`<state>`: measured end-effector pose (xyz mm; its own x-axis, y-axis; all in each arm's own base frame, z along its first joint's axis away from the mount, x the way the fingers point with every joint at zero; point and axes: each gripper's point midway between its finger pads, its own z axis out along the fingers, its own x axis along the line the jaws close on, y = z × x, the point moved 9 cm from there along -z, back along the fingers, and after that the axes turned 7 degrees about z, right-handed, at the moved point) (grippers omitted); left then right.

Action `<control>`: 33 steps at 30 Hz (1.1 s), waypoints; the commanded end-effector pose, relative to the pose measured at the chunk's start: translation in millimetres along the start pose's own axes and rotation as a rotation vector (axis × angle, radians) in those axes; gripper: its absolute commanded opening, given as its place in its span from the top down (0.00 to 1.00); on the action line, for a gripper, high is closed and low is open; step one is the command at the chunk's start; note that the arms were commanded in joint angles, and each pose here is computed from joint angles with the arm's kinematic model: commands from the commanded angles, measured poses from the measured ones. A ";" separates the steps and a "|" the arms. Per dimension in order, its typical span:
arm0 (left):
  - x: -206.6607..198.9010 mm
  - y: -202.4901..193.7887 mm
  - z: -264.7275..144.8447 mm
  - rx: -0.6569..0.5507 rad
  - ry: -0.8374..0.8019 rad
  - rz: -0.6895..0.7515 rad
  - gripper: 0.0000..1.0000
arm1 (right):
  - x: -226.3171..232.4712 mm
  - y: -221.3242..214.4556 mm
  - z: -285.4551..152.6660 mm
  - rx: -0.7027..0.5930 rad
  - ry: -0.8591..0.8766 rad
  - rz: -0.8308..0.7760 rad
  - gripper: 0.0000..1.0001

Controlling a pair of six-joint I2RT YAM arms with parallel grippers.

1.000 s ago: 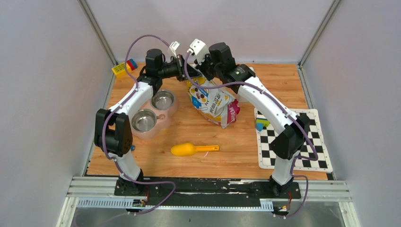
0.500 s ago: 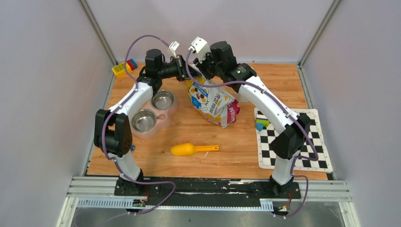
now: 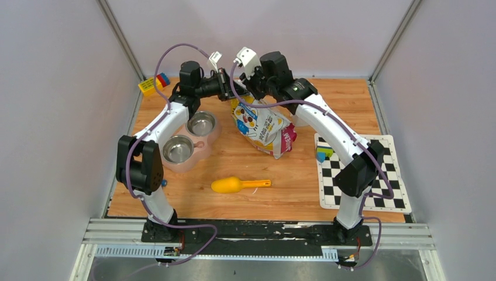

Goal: Serve the pet food
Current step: Open the pet food bag at the center of the board.

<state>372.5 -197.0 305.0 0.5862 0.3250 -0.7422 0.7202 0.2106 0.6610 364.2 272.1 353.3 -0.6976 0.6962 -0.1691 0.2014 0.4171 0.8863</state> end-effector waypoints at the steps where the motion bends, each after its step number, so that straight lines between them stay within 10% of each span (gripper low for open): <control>1: -31.1 12.1 -11.2 -0.050 -0.058 0.101 1.00 | 1.0 5.4 -9.6 -0.020 0.018 0.012 0.78; 33: -37.1 8.8 -18.5 -0.064 0.001 0.117 1.00 | -7.6 13.1 -22.5 -0.042 -0.041 -0.030 1.00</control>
<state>365.9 -194.0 305.9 0.5712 0.3570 -0.7391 0.7147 0.2263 0.6618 361.4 271.0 349.7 -0.7094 0.6847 -0.1671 0.2054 0.4276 0.8803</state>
